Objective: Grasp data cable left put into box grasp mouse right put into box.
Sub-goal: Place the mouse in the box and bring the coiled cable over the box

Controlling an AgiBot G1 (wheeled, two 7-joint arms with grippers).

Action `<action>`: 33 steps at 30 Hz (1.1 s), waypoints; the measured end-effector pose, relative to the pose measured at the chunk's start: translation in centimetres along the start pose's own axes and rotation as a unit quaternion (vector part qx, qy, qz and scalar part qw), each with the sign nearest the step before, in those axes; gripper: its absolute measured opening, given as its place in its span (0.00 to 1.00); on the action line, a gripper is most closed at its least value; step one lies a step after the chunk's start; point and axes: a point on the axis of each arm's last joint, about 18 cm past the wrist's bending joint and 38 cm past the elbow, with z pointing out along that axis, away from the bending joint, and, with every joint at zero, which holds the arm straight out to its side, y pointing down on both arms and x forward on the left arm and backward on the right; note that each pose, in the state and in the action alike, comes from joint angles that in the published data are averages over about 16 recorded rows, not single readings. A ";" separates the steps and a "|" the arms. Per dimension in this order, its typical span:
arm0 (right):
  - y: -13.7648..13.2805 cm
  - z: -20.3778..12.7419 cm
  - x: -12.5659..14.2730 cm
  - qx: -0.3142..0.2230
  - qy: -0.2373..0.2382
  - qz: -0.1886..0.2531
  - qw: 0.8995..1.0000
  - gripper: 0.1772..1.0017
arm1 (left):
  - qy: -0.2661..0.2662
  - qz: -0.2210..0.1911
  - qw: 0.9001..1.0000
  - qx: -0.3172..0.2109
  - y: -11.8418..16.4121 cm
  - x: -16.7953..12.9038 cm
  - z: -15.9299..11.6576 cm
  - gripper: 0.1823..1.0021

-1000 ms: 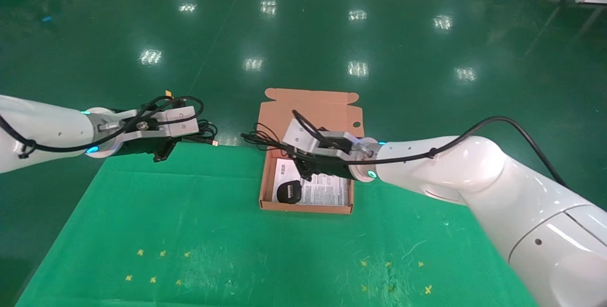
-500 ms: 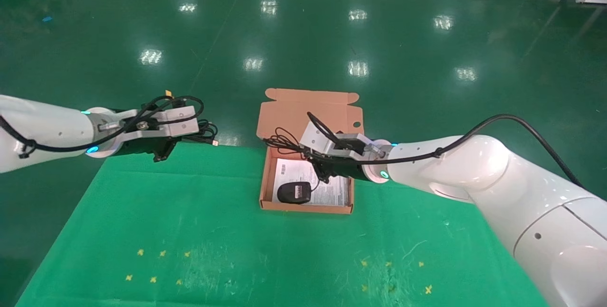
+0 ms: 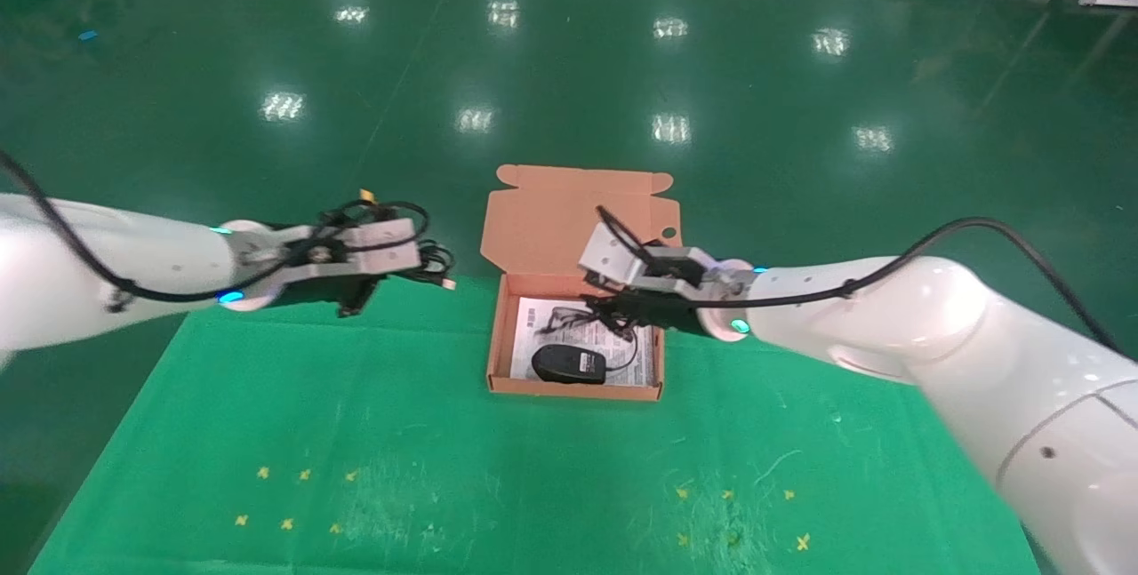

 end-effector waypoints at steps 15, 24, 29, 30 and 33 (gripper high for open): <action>4.4 -4.5 4.2 -0.026 0.045 -0.005 0.999 0.48 | 0.007 0.011 0.997 0.070 -5.6 2.8 5.0 0.07; 6.3 -7.5 6.0 -0.039 0.065 -0.007 0.997 0.68 | 0.015 0.021 0.994 0.104 -8.3 4.8 7.1 0.07; 6.8 -9.1 6.7 -0.043 0.073 -0.011 0.996 0.79 | 0.021 0.028 0.992 0.125 -9.3 6.0 7.7 0.07; 6.9 -9.4 6.8 -0.043 0.075 -0.012 0.996 0.81 | 0.023 0.029 0.991 0.129 -9.5 6.2 7.8 0.07; 7.0 -10.3 7.1 -0.044 0.080 -0.016 0.996 0.86 | 0.027 0.030 0.989 0.141 -10.0 6.9 8.0 0.07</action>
